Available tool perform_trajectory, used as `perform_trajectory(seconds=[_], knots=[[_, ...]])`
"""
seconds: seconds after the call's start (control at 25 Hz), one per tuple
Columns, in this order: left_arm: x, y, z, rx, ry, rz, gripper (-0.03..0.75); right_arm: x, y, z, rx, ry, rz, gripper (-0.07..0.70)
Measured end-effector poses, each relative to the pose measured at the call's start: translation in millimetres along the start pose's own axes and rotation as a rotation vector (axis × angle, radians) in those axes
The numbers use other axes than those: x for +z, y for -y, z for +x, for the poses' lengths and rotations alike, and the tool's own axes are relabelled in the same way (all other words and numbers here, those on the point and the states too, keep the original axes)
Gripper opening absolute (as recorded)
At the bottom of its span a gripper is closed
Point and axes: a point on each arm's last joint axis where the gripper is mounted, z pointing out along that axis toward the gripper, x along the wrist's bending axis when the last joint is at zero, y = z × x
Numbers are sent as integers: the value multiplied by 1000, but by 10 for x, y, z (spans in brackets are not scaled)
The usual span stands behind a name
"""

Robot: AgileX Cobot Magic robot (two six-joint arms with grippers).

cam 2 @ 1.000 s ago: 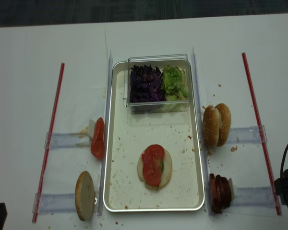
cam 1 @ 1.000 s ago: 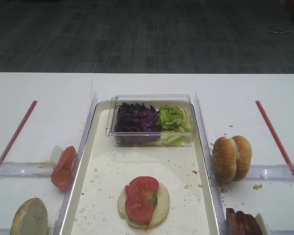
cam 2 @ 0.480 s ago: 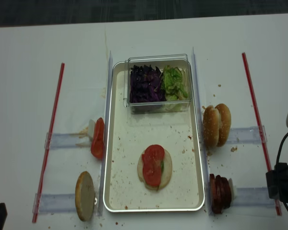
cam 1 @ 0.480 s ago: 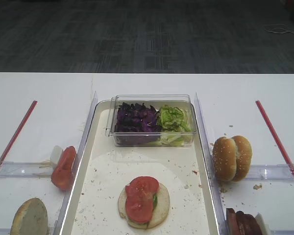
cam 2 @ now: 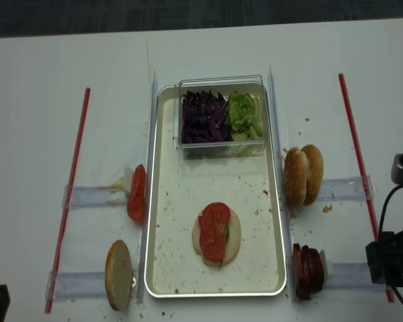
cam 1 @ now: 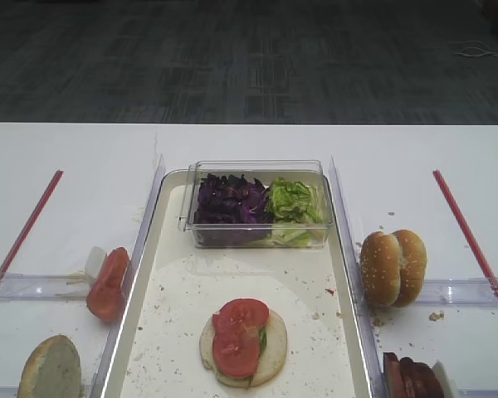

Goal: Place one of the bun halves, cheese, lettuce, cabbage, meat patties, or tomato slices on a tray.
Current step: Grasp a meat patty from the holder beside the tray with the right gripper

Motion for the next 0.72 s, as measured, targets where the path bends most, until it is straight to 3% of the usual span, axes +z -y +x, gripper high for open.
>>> perform_trajectory(seconds=[0.48, 0.72], knots=[[0, 0, 0, 0, 0, 0, 473, 122, -38, 395, -65, -20, -12, 561], [0, 0, 0, 0, 0, 0, 473, 71, -107, 718, -118, -51, -34, 561]])
